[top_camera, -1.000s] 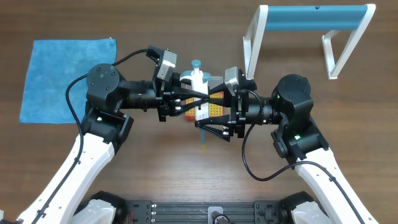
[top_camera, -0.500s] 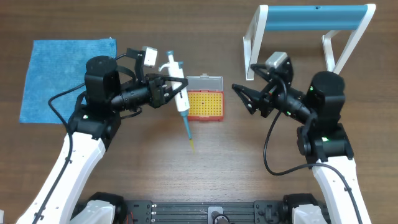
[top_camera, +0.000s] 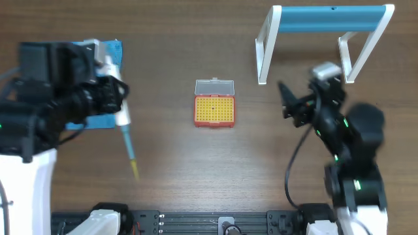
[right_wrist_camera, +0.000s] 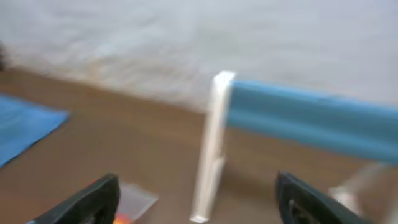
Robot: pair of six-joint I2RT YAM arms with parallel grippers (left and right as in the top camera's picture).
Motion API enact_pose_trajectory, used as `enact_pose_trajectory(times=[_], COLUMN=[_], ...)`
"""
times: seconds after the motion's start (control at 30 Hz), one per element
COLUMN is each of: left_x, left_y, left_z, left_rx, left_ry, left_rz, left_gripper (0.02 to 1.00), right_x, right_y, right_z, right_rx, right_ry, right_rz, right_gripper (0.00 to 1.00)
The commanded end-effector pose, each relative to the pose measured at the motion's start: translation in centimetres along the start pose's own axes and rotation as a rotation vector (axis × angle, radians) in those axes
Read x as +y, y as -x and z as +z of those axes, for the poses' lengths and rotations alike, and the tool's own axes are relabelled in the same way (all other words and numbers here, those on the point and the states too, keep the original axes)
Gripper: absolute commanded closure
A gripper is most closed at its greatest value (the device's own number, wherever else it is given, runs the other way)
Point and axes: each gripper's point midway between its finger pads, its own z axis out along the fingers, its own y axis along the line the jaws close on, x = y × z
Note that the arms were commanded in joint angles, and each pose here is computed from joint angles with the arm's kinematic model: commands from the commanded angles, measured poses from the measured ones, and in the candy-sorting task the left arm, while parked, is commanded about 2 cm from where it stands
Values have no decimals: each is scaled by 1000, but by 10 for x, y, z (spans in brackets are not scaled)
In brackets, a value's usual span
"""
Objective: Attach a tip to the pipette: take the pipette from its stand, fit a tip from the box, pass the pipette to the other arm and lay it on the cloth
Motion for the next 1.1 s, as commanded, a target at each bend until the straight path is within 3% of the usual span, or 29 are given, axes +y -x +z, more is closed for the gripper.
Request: enact_pose_trajectory(times=[0.03, 0.13, 0.2, 0.27, 0.47, 0.6, 0.73, 0.8, 0.93, 1.03, 1.1], left_x=[40, 62, 77, 89, 144, 181, 221, 241, 259, 268, 274], left_y=[35, 52, 61, 65, 68, 72, 79, 87, 100, 94, 87], left_z=[17, 51, 88, 115, 191, 189, 175, 170, 171, 197, 214], left_rx=[106, 188, 251, 288, 400, 405, 365, 321, 269, 307, 335], left_ry=[141, 207, 222, 224, 272, 341, 378, 402, 448, 444, 437], left_rz=[100, 138, 161, 158, 206, 207, 153, 121, 125, 131, 125], left_gripper=[993, 991, 993, 993, 993, 991, 991, 991, 991, 993, 991], right_x=[-36, -31, -47, -49, -60, -57, -54, -52, -43, -45, -46], right_y=[27, -5, -48, -84, -101, -125, -141, -148, -151, -158, -158], right_z=[-80, -95, -95, -98, -92, -82, -79, -71, -43, -42, -43], right_rx=[-137, -94, 41, 186, 176, 82, 25, 26, -186, -131, -125], right_ry=[-326, -338, -443, -465, -528, -521, -516, -492, -412, -426, -434], right_rz=[-33, -26, -12, -3, 36, 85, 71, 69, 86, 4, -12], right_gripper=[152, 150, 150, 150, 148, 148, 148, 148, 150, 143, 143])
